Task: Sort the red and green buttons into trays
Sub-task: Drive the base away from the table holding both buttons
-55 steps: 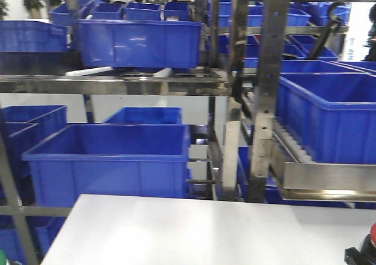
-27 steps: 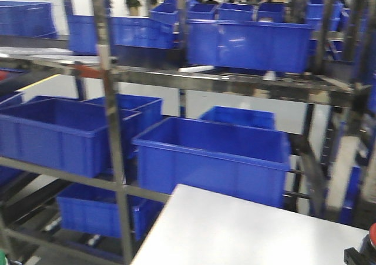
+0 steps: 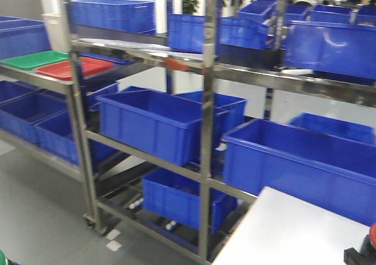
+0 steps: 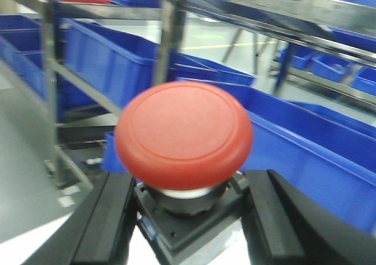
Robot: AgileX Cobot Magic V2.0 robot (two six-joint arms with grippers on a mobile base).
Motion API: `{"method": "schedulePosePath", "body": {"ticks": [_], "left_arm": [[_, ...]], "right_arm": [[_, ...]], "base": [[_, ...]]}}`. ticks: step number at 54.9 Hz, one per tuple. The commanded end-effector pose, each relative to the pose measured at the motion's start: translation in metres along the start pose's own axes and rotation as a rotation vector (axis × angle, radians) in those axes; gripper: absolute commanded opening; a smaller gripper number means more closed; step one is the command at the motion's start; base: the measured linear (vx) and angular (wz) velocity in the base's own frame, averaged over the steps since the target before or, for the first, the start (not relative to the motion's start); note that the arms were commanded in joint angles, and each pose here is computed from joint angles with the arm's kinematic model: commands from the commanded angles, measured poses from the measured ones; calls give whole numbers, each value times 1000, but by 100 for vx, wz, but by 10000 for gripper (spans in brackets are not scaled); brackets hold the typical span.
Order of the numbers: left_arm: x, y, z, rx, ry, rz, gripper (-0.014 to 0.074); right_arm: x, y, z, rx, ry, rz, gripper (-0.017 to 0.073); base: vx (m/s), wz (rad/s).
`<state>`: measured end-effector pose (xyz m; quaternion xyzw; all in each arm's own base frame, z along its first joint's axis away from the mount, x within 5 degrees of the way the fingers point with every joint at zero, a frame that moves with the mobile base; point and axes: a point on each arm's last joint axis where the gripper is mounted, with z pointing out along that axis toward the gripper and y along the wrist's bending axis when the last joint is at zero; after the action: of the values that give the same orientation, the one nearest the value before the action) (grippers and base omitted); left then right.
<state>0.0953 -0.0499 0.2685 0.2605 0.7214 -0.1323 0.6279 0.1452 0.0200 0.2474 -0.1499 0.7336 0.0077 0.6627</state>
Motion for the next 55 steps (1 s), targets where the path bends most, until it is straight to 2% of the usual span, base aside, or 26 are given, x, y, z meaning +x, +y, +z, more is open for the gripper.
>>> {"method": "schedulePosePath", "body": {"ticks": [1, 55], "left_arm": [[-11, 3, -1, -22, -39, -29, 1], [-11, 3, -1, -22, -39, -29, 1]], "right_arm": [[-17, -2, 0, -6, -108, 3, -9], [-17, -2, 0, -6, -108, 3, -9]], "base": [[-6, 53], [-5, 50]]}}
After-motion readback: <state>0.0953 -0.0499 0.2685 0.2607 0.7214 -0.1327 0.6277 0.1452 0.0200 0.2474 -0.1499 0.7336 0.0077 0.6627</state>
